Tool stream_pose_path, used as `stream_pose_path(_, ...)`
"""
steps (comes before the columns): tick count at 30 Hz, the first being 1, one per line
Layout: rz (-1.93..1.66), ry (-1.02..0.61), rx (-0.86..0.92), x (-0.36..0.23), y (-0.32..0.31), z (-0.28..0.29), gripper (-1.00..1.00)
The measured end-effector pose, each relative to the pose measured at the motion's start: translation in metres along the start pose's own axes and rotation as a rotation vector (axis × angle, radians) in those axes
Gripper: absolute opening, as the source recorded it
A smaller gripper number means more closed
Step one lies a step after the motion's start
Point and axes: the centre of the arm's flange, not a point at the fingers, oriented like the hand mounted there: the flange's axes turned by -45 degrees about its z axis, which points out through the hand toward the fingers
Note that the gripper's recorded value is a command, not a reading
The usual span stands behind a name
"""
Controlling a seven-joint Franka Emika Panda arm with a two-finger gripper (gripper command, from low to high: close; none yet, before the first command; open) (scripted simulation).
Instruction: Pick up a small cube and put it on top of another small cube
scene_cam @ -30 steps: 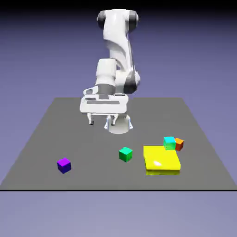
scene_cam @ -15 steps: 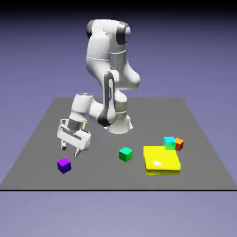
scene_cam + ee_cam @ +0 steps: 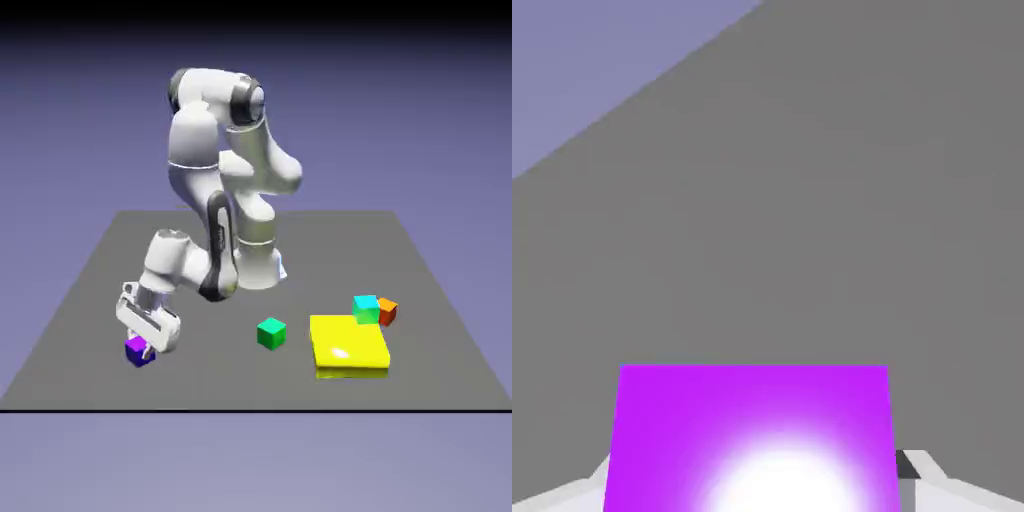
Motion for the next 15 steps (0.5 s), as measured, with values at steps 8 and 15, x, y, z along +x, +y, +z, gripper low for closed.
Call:
stream_pose_path(8,0.102,-0.092,0.137,-0.023,-0.070,-0.052,-1.00)
stream_pose_path(15,0.160,-0.186,0.206,-0.062,-0.136,-0.101,-1.00)
